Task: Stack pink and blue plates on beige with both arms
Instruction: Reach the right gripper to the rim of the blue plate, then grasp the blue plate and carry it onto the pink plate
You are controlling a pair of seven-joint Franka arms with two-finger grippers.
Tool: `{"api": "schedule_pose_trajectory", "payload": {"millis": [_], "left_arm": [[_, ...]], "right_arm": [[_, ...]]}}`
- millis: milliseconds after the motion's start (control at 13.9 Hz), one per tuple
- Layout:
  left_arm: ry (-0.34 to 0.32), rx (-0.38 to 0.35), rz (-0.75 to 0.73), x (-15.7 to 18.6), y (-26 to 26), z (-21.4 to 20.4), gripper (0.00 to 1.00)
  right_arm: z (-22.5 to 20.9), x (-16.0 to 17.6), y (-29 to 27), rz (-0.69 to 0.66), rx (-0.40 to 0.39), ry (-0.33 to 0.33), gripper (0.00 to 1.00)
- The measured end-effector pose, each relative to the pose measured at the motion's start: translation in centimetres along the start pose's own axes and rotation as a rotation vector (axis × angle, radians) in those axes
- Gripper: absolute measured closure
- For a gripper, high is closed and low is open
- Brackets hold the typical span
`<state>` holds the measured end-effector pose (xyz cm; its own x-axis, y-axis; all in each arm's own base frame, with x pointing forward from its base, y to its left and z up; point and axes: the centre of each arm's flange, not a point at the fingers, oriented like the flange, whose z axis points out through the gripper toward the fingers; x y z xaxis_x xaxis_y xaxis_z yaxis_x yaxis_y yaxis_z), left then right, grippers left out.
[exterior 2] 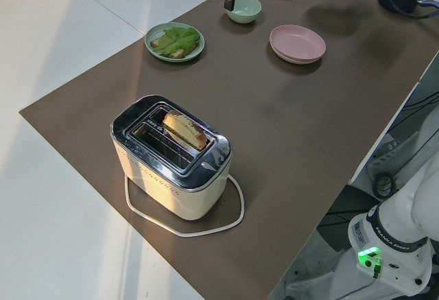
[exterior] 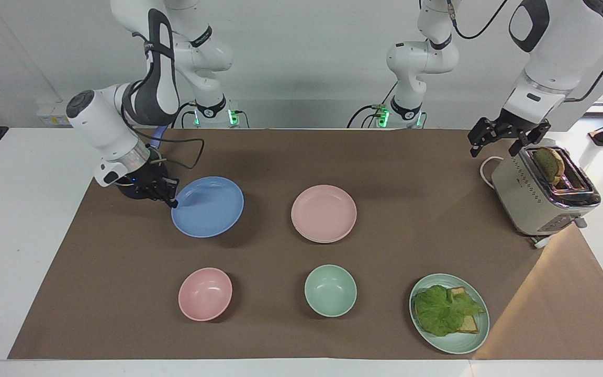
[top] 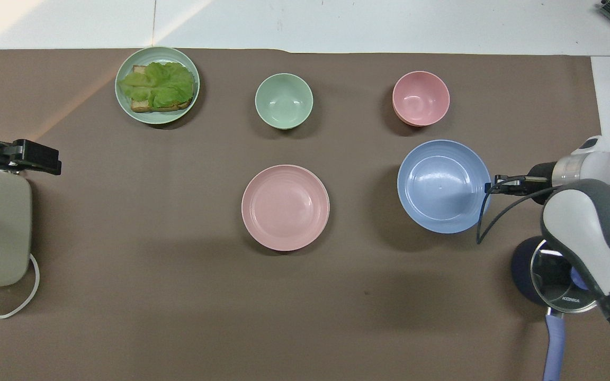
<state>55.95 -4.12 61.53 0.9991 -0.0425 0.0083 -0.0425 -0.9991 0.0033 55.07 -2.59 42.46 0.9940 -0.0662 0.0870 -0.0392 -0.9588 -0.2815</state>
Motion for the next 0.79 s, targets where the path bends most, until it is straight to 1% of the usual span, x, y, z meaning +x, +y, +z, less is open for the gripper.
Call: {"api": "schedule_pose_trajectory", "payload": {"millis": [144,288,432,649,793], "left_arm": [[0.0,0.0,0.0,0.0,0.0,0.0,0.0],[0.0,0.0,0.0,0.0,0.0,0.0,0.0],[0.0,0.0,0.0,0.0,0.0,0.0,0.0],[0.0,0.0,0.0,0.0,0.0,0.0,0.0],[0.0,0.0,0.0,0.0,0.0,0.0,0.0]], "right_arm": [[-1.7,0.1,-3.7,-0.047,0.011,0.017,0.97],[-1.7,0.1,-8.3,-0.061,0.021,0.019,0.97],[-0.1,-0.8,-14.0,-0.041,0.014,0.011,0.97],[3.1,-3.0,-22.0,-0.005,-0.031,0.014,0.97],[4.5,-3.6,-23.9,0.007,-0.033,0.009,0.97]]}}
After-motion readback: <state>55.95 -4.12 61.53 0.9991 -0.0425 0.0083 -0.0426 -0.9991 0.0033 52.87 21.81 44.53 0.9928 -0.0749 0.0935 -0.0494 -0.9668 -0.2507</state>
